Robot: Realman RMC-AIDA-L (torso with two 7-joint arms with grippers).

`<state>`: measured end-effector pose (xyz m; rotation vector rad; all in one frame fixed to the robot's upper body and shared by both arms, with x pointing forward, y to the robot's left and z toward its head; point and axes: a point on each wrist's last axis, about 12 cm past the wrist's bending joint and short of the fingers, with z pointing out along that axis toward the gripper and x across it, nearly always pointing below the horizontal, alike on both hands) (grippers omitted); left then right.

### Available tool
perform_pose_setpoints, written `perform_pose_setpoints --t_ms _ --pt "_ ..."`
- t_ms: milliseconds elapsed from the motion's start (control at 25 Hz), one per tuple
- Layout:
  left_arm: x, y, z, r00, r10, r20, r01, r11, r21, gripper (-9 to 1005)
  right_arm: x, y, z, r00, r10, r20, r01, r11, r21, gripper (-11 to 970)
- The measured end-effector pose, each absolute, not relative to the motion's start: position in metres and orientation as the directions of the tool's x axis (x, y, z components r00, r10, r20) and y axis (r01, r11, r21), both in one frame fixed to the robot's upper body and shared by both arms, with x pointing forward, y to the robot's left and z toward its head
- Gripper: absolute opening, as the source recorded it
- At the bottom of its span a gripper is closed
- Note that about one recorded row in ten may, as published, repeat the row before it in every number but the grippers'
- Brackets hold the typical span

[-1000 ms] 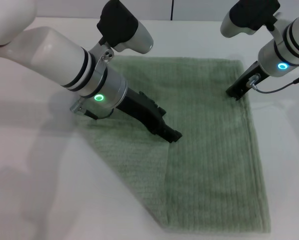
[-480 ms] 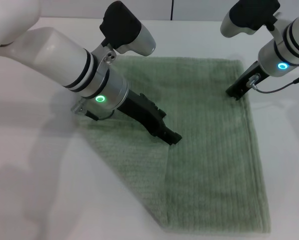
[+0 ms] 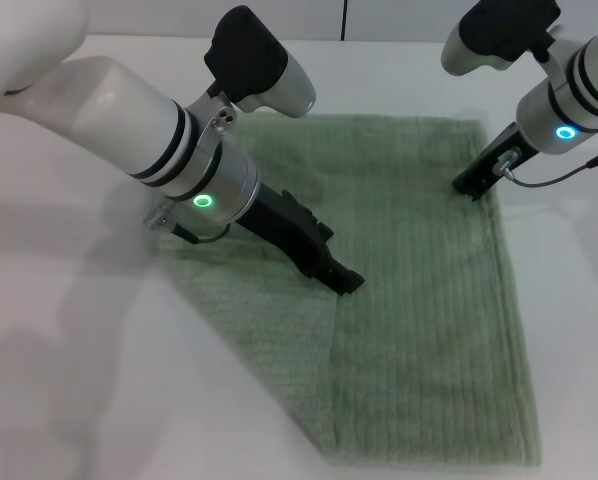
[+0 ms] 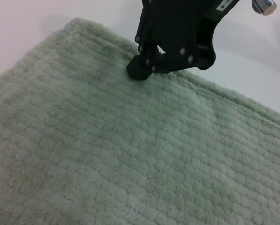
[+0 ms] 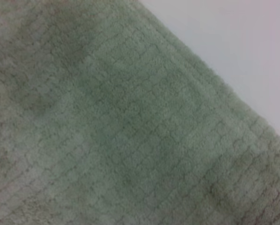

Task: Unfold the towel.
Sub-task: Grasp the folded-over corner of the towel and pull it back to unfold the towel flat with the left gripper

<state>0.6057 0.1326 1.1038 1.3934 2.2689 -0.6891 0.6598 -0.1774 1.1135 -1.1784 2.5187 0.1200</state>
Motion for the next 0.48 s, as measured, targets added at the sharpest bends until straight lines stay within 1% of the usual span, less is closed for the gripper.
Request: perform_pose_setpoints --t_ms 480 --pt "0.6038 0.1335 1.1018 -0.433 0.717 -0.546 0.899 0.384 -0.209 700 0.6605 -0.1774 1.1137 -0.589 -0.725 -0.358 -0.755 0.651 -0.077 0"
